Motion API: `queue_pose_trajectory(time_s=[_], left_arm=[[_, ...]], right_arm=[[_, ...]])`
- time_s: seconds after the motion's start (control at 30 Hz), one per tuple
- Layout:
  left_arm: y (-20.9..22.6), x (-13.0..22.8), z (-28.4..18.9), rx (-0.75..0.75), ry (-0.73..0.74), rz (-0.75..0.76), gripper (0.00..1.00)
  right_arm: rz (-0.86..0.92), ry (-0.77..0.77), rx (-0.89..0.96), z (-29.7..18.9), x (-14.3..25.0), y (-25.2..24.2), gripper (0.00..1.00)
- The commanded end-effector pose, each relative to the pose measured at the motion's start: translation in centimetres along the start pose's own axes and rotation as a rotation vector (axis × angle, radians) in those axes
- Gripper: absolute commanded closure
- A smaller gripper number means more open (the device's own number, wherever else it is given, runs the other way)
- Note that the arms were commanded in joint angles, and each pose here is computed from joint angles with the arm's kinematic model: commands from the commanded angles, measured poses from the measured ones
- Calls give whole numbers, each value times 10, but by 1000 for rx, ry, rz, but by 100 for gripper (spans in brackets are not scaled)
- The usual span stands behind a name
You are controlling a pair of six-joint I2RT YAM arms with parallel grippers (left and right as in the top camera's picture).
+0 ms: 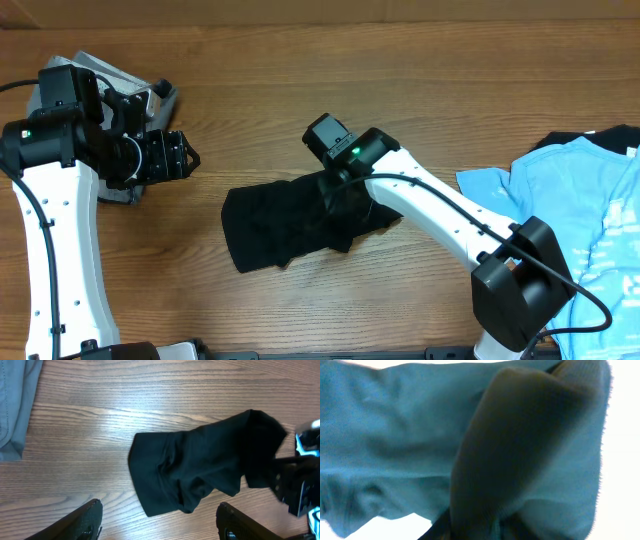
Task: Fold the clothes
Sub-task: 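Press the folded black bundle flat with the right gripper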
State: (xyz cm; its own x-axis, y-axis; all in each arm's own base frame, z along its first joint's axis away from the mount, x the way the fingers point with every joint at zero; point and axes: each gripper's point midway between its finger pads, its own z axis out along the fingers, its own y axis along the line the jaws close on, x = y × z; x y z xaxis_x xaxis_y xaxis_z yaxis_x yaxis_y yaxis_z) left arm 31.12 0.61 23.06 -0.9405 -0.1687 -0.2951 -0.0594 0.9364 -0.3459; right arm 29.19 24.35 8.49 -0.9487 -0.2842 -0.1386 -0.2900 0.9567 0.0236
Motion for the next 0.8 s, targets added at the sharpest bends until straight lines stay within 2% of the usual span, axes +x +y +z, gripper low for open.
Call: queue_pose_trajectory(time_s=[0.0, 0.1, 0.17, 0.33, 0.37, 0.43, 0.5, 0.57, 0.77], left_arm=[[-5, -4, -7, 2, -27, 32, 24], [-5, -3, -7, 2, -25, 31, 24], [-5, -3, -7, 2, -25, 31, 24], [-5, -3, -7, 1, -22, 31, 24], [-5, -3, -7, 1, -22, 31, 24], [-5, -3, -7, 1, -24, 32, 24], [-5, -4, -7, 1, -28, 33, 24], [-5, -5, -7, 1, -32, 34, 24], [-5, -6, -7, 0, -35, 36, 23]], right_arm=[[-28, 47, -109, -2, 14, 31, 62], [-43, 48, -123, -8, 16, 38, 62], [-44, 23, -129, -17, 11, 39, 66], [23, -127, -99, -58, -20, 8, 73], [40, -146, -101, -64, -24, 2, 77], [99, -175, -102, -71, -33, -16, 95], [162, -174, -99, -71, -38, -33, 96], [226, -127, -118, -59, -36, -45, 96], [243, 101, -318, 3, 7, -9, 96]])
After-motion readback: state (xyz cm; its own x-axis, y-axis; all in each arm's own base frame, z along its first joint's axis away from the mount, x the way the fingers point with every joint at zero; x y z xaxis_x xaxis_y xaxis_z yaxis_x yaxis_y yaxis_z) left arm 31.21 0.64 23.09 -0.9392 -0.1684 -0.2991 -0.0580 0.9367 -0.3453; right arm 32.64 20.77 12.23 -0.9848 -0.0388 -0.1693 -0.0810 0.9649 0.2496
